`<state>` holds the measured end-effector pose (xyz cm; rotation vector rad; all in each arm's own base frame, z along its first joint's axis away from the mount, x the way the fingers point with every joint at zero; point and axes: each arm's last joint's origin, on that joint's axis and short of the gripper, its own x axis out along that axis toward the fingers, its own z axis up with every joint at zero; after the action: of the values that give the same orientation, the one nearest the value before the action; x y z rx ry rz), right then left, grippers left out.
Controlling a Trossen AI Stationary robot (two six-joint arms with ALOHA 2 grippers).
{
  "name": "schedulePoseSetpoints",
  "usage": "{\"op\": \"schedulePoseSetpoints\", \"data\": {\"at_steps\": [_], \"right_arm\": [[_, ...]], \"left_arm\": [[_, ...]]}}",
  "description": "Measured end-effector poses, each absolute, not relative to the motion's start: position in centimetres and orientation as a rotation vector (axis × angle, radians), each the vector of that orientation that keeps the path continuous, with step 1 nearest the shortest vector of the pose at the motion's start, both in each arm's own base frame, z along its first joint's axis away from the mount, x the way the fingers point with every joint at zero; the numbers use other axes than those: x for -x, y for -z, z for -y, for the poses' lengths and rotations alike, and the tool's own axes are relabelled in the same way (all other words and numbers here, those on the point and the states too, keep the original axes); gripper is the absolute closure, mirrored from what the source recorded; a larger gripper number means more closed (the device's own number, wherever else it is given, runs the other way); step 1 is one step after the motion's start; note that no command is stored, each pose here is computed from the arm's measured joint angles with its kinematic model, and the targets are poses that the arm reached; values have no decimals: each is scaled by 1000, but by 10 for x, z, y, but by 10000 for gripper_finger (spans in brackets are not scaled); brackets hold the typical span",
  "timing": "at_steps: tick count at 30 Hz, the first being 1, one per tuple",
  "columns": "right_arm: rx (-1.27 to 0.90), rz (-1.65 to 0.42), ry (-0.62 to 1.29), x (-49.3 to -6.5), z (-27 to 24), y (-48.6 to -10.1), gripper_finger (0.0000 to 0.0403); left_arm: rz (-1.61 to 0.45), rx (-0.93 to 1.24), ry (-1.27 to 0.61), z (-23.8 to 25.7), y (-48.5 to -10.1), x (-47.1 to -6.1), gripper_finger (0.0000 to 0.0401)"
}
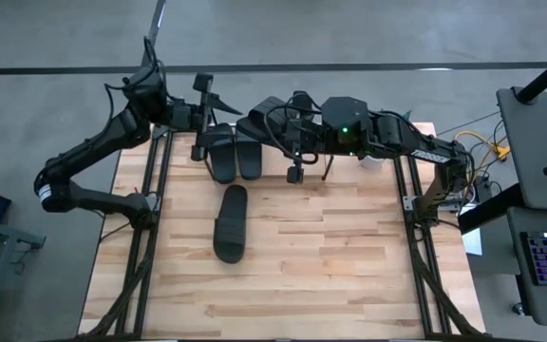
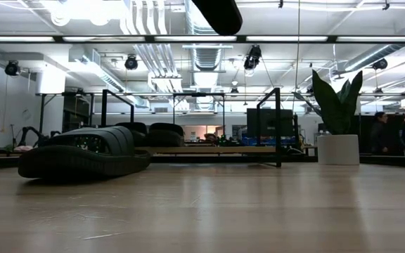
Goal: Pick and place slides into the shelf
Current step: Put the right black slide on the shelf
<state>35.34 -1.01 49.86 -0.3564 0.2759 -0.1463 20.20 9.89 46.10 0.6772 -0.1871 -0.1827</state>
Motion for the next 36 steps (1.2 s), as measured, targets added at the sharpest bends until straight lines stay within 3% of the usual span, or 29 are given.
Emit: {"op": "schedulePoseSetpoints", "data": {"at_steps": [13,17,23,26,36], "right_arm": [[307,-278,151,-354,10,-497,373],[306,-291,149,-354,10,-496,373],[307,-288,150,-354,10,-496,373],[307,-288,152,-353,10,-496,373],[336,-290,367,-343,5,-510,258]], "left_arm": [[177,-654,234,-101,-454,-226,208],[190,-665,231,-100,-457,-224,257],[189,-662,229,-99,-458,-223,371],[186,-661,217,-100,-458,-224,372],[104,-660,-44,-108,-456,-225,372]]}}
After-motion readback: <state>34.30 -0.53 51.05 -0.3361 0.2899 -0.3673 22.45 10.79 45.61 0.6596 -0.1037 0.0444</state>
